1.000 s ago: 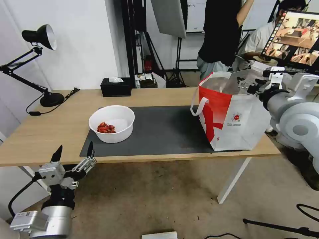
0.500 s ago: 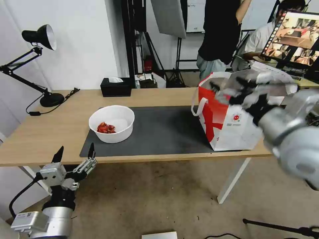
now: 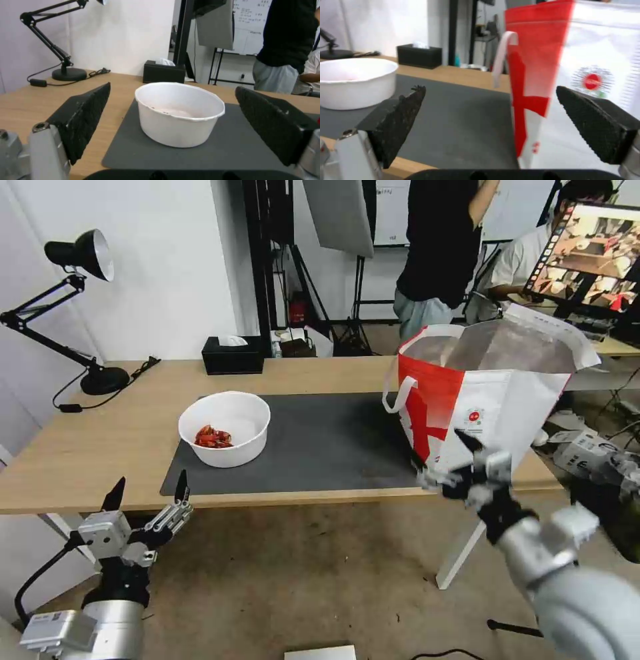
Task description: Pick up the trash from the table and place it into the takeout bag.
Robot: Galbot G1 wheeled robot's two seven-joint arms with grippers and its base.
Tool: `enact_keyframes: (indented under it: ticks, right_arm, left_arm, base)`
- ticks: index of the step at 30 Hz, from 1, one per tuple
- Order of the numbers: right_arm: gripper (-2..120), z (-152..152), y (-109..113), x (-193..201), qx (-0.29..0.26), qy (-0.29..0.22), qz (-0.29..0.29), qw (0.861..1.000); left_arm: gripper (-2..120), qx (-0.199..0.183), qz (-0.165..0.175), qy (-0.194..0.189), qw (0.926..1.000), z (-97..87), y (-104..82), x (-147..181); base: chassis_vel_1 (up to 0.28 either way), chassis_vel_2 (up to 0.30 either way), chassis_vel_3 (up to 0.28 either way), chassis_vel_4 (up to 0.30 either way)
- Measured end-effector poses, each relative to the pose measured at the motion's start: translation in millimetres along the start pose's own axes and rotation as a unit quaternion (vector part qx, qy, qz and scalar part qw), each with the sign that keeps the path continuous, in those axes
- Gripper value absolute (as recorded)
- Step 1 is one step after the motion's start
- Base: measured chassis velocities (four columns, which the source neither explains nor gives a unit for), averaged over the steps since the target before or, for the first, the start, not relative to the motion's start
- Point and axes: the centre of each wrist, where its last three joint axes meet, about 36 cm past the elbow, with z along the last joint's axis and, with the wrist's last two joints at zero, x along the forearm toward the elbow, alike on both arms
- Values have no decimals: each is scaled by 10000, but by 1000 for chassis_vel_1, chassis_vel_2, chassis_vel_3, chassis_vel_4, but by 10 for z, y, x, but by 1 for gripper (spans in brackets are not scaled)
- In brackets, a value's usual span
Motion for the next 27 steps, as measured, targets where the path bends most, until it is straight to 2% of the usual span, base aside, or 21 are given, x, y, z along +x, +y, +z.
enact_keyframes:
  ticks: [5,11,27]
  right_arm:
    - [100,164,83,213,26,-175,395,9991]
    - [100,273,108,349,77,-269,548,9981]
    - [100,251,159,335,-18,-367,623,9974]
  left_arm:
    - [100,22,-3,18,10000,10,-9,18]
    - [100,19,6,16,10000,9,-3,18]
    - [100,33,98,30,9999,-1,4,-1]
  base:
    - [0,0,0,0]
    - [0,0,0,0]
    - [0,0,0,0]
